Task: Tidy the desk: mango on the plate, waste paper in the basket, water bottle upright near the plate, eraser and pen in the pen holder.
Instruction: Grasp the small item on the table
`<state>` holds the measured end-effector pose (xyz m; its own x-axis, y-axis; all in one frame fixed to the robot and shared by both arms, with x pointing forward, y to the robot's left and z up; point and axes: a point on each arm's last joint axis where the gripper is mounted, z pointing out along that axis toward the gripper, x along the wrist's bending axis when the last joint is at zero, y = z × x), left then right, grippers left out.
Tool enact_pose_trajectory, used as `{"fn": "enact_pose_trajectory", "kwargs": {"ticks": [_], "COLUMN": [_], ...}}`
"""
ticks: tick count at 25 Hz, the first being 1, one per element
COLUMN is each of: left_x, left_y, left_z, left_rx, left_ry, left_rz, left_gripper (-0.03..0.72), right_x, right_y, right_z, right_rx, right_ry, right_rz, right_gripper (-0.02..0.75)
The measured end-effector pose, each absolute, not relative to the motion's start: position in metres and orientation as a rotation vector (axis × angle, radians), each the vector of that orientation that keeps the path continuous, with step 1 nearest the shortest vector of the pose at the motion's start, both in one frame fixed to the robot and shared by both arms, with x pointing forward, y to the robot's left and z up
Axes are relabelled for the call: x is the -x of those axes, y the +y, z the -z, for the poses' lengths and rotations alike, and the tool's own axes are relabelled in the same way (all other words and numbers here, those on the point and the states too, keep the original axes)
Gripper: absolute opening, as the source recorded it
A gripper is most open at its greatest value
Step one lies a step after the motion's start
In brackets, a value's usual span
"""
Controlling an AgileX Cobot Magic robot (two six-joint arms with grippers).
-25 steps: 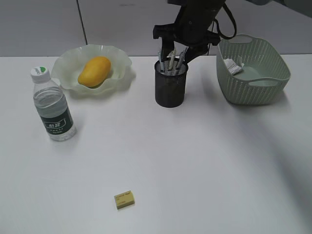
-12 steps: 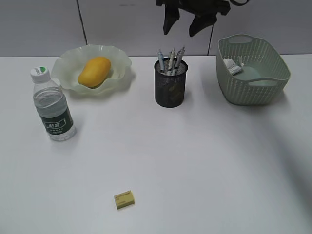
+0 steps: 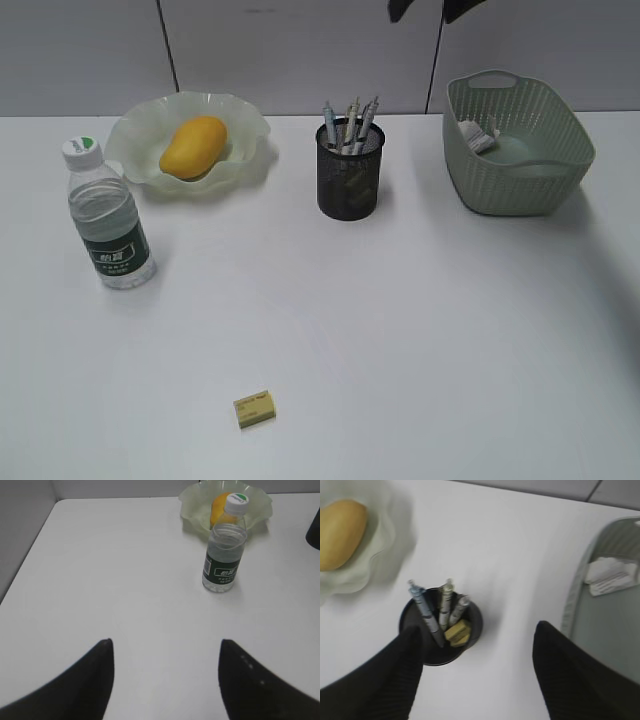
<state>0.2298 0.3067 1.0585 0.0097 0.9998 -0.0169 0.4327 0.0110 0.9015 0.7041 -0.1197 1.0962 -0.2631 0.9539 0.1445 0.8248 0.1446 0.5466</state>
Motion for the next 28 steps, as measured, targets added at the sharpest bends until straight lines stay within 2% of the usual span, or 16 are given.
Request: {"fn": "enact_pose_trajectory", "kwargs": {"ticks": [8, 15, 19, 28], "left_x": [-0.23, -0.23, -0.23, -0.23], "left_y": [0.307, 0.307, 0.307, 0.307], "left_z": [-1.058, -1.058, -1.058, -1.058], "left_rx": [-1.525, -1.525, -1.525, -1.525], "left_ry": [1.526, 1.526, 1.526, 1.526], "left_rz": [-0.943, -0.943, -0.943, -0.943], "left_gripper": [0.498, 0.498, 0.498, 0.498], "right_x": [-0.719, -0.702, -0.666, -0.543], "right_y": [-0.211, -0.222, -0.227, -0.248], "right_z": [-1.121, -1.137, -1.136, -1.132], "right_rx": [-1.824, -1.763, -1.77, -1.853], "right_ry": [1.982, 2.017, 2.111, 2.181], "right_rz": [-0.765, -0.741, -0.645, -0.478], "right_gripper": [0.54, 0.54, 0.54, 0.54]}}
